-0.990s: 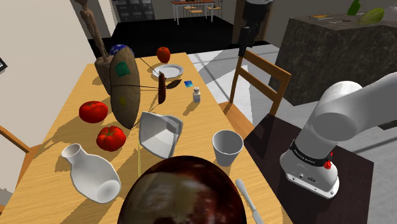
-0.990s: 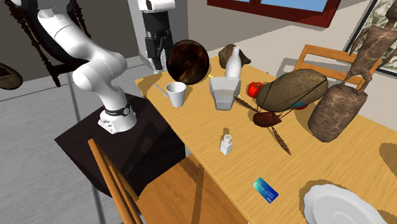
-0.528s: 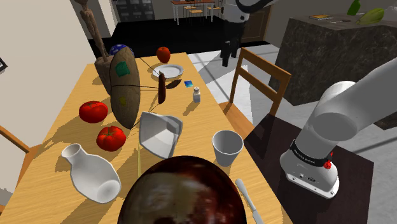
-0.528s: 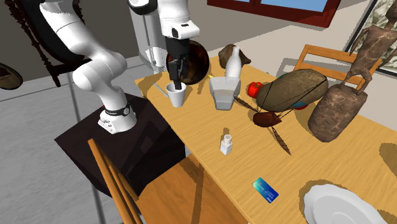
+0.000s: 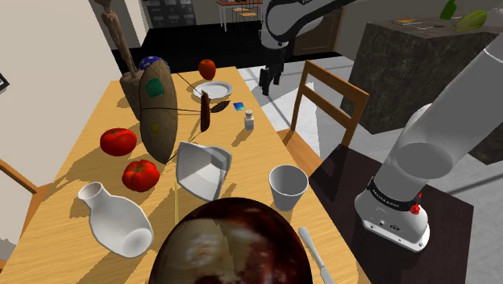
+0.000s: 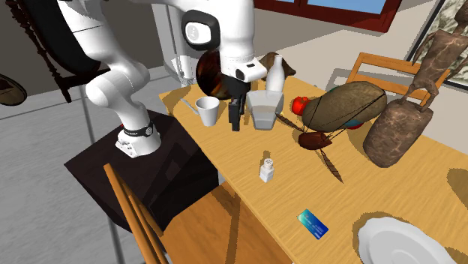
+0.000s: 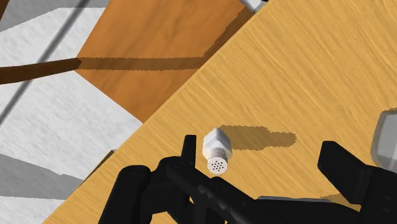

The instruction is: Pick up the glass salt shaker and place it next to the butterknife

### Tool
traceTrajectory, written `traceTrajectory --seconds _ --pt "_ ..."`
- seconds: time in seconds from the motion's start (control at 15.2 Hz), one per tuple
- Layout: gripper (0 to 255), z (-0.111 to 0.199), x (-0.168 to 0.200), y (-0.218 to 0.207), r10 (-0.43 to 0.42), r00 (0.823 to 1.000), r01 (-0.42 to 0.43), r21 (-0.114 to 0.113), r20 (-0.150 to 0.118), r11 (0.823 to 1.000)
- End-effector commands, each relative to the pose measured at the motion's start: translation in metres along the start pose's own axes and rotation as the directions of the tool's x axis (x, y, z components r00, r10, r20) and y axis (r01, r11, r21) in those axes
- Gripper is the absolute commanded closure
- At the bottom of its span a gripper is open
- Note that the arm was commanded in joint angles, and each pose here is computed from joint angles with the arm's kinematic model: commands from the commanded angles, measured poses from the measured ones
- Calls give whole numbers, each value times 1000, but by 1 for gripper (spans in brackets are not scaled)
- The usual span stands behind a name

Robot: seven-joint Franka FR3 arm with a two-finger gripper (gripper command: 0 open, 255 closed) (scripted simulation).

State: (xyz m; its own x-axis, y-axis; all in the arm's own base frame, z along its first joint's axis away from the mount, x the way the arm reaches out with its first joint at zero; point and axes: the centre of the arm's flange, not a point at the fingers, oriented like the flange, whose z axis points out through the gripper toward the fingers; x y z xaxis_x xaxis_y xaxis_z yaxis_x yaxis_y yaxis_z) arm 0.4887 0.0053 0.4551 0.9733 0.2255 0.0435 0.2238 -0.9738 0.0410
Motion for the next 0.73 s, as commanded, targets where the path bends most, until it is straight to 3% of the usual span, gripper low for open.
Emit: traceTrajectory --seconds 0.0,0.66 --pt "0 21 19 3 -6 1000 6 5 4 1000" --pt "0 116 113 18 -33 999 32 31 25 999"
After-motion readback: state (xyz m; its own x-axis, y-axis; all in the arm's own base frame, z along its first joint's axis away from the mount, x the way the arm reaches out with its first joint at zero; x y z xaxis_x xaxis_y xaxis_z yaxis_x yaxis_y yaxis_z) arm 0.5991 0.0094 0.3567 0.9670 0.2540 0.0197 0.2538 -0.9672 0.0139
